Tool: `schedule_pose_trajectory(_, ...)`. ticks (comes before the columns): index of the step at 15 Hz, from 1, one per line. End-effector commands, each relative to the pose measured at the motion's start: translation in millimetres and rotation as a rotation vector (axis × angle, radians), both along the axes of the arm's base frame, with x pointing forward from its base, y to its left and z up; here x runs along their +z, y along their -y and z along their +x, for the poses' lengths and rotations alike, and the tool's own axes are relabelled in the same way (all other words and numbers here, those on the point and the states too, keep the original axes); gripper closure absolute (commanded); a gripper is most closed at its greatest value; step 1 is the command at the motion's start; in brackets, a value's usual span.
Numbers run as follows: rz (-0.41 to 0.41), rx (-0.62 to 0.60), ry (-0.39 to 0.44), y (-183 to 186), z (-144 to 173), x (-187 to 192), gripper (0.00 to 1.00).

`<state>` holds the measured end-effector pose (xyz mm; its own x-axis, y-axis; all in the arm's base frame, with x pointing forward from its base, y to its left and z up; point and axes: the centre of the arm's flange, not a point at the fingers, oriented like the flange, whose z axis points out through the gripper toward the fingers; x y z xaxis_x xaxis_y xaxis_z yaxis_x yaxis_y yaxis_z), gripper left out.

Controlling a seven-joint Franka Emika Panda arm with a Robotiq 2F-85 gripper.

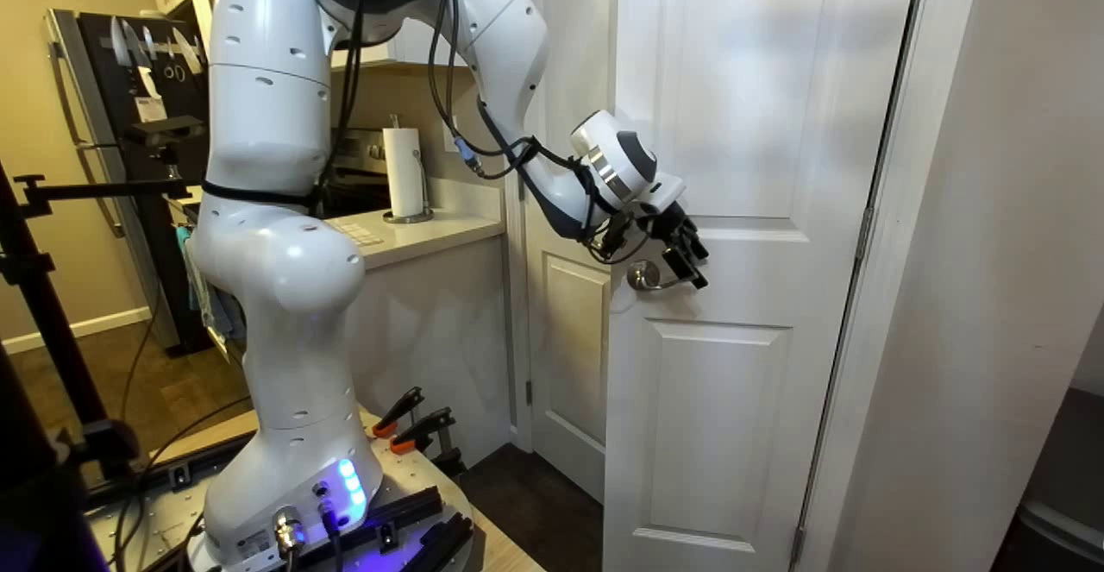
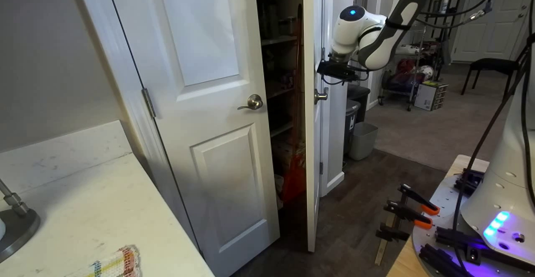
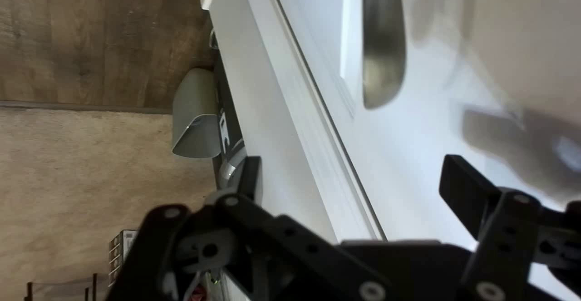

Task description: Open the door

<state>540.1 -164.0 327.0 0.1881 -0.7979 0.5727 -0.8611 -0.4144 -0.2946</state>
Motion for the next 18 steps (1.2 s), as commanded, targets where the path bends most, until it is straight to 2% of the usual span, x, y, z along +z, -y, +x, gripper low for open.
schedule_pose_trajectory(1, 0.039, -0.023, 0.157, 4, 7, 32, 0.00)
schedule_pose_trajectory(4, 0.033, -0.061, 0.187, 9, 13, 47, 0.00)
schedule_pose_trajectory(9, 0.025, -0.171, 0.106, 12, 0, 37, 0.00)
schedule_pose_trajectory(14, -0.007, -0.261, -0.074, 0, -25, 9, 0.00)
schedule_pose_trajectory(18, 0.003, -0.241, -0.219, -34, -47, -15, 0.00)
